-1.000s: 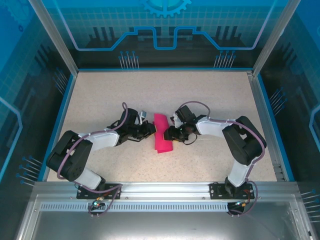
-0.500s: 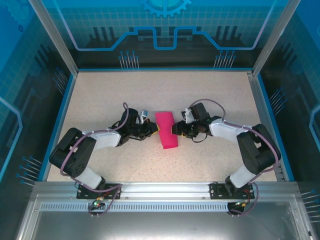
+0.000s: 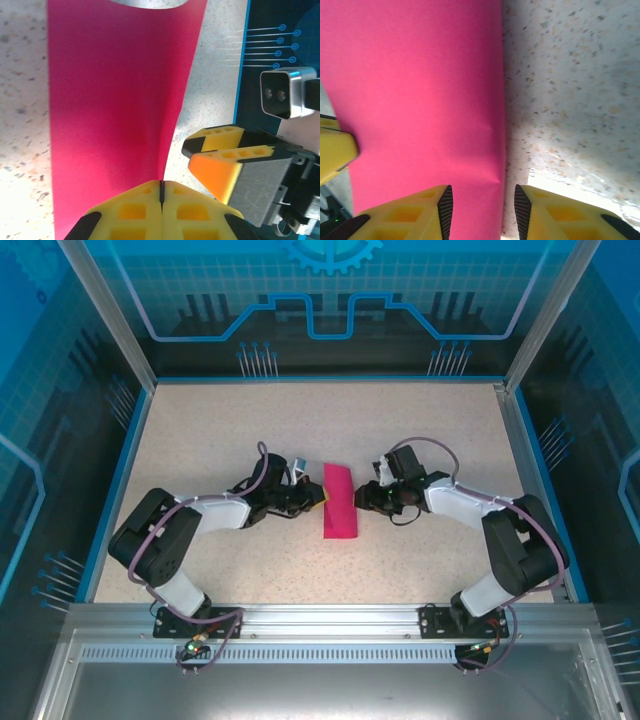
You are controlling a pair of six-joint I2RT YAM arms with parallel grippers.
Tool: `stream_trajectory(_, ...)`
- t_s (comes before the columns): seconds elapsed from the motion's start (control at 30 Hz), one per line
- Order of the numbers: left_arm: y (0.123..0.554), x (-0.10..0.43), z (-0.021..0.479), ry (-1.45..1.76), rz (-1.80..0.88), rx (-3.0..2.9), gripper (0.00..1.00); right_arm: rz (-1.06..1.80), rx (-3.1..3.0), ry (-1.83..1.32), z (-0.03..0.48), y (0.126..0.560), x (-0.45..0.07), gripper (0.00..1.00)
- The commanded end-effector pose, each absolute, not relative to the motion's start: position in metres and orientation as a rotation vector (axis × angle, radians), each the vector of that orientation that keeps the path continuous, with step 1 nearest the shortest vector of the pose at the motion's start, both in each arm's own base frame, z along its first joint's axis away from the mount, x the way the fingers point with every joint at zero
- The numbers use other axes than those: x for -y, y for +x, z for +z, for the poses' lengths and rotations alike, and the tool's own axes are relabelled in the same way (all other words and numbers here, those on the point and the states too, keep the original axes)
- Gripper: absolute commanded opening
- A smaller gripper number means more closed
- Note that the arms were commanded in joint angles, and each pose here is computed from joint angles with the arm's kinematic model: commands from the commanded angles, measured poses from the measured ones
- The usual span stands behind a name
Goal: Fold a paper plane with a square sheet of paper (pick it up from the middle)
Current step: Fold the square sheet of paper in half at the center of the table.
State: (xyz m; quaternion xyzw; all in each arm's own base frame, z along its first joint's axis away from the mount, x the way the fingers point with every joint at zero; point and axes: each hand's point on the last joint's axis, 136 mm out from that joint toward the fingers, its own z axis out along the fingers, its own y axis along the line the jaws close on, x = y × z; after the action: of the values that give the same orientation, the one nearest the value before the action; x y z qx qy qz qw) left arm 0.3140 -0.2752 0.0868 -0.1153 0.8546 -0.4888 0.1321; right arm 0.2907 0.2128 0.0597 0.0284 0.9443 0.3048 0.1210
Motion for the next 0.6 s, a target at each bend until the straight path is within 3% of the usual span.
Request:
stream_trajectory(0.0,0.318,0.286,0.101,-0.29,-1.467,-2.456,0.03,0.701,-2.799,0.176,0.05,0.29,-0.185,0.38)
stream_trajectory(0.27,0.317,0.304,0.11,-0.215,-1.515,-2.443,0.03,0.639,-2.861,0.092,0.041,0.298,-0.202,0.35)
stream_trajectory(0.57,0.323,0.314,0.108,-0.207,-1.547,-2.436,0.02,0.812,-2.824,-0.02,0.048,0.297,-0.23,0.36)
